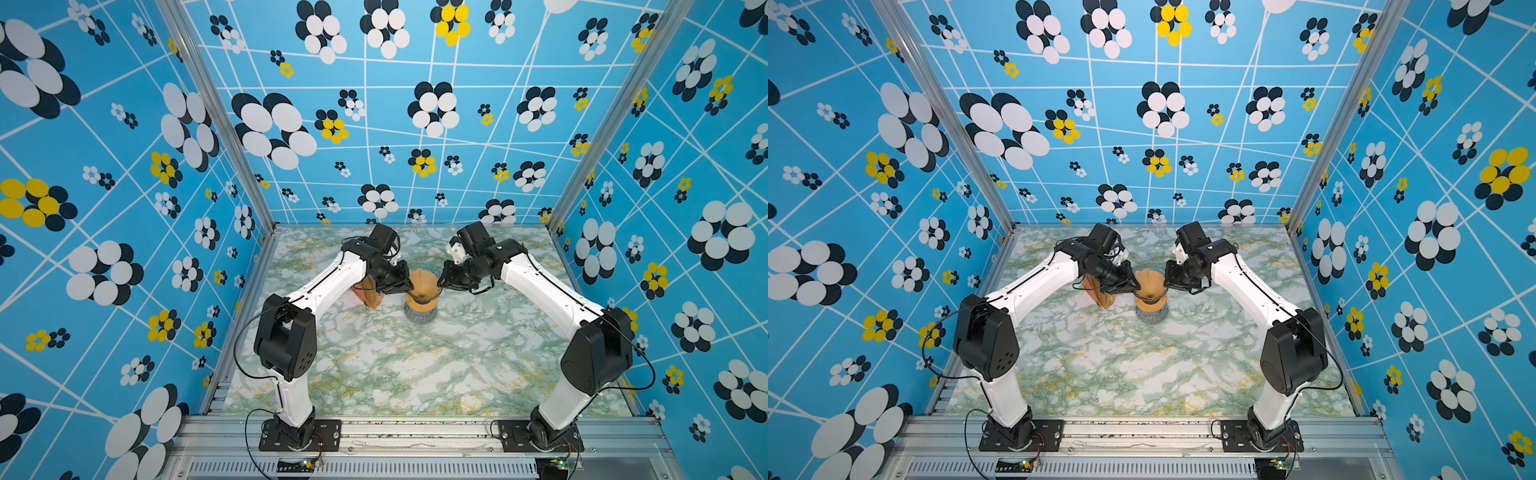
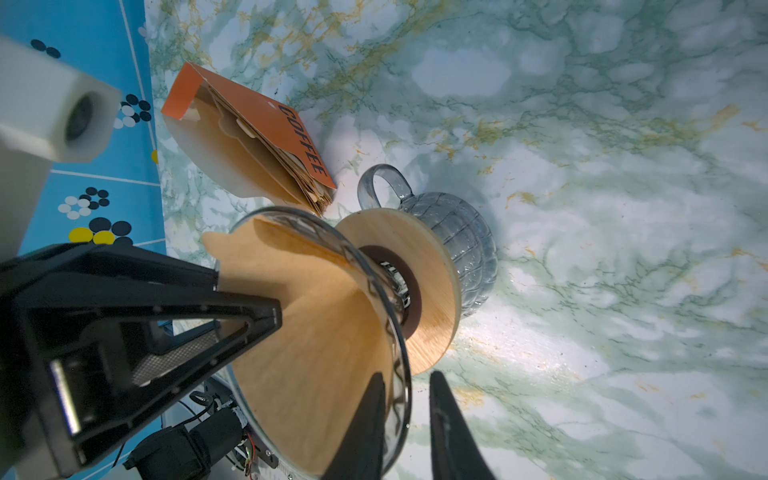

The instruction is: Place the coffee filter in the dripper

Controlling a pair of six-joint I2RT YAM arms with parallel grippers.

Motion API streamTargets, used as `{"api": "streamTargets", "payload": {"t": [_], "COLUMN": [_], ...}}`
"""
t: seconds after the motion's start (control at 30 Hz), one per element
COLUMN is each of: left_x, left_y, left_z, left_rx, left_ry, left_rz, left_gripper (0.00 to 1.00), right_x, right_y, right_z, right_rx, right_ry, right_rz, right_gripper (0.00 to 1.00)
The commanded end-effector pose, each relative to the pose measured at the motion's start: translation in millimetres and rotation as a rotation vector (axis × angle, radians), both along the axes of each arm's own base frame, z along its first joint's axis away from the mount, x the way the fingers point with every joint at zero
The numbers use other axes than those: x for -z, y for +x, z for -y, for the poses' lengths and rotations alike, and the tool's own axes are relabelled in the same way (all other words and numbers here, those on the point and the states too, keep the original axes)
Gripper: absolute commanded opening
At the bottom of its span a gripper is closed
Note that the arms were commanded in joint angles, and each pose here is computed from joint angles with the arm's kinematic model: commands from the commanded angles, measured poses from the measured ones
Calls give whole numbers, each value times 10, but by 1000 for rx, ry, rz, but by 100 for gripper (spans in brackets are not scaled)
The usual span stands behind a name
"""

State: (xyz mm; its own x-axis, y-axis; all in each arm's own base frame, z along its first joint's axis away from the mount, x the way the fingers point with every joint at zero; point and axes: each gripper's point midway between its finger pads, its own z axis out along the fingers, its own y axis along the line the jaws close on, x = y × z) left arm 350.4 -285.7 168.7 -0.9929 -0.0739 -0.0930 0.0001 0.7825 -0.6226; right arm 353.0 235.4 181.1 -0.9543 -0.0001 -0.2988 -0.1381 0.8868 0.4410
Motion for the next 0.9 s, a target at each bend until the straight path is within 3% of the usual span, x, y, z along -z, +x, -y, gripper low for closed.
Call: {"api": "streamTargets", "payload": {"t": [0.0,0.53,0.7,0.87], "left_x": [-191,-430,-535,-629], "left_y": [-65,-56,-103,-200], "left_z": [-21,-73,-164,-254], "left_rx": [4,-12,-26,-42], "left_ry": [-13,-22,-6,-14], "left_rz": [37,115,159,210], "left_gripper": [25,38,42,54], "right_x": [-181,-597,-675,-715], "right_y": [-44,-185,-330,-507], "right_z": [15,112,187,281], "right_rx": [5,-27,-25,-19], "right_ry": [10,34,44,57], "right_rz": [35,167,201,233], "right_gripper": [23,52,57,60]}}
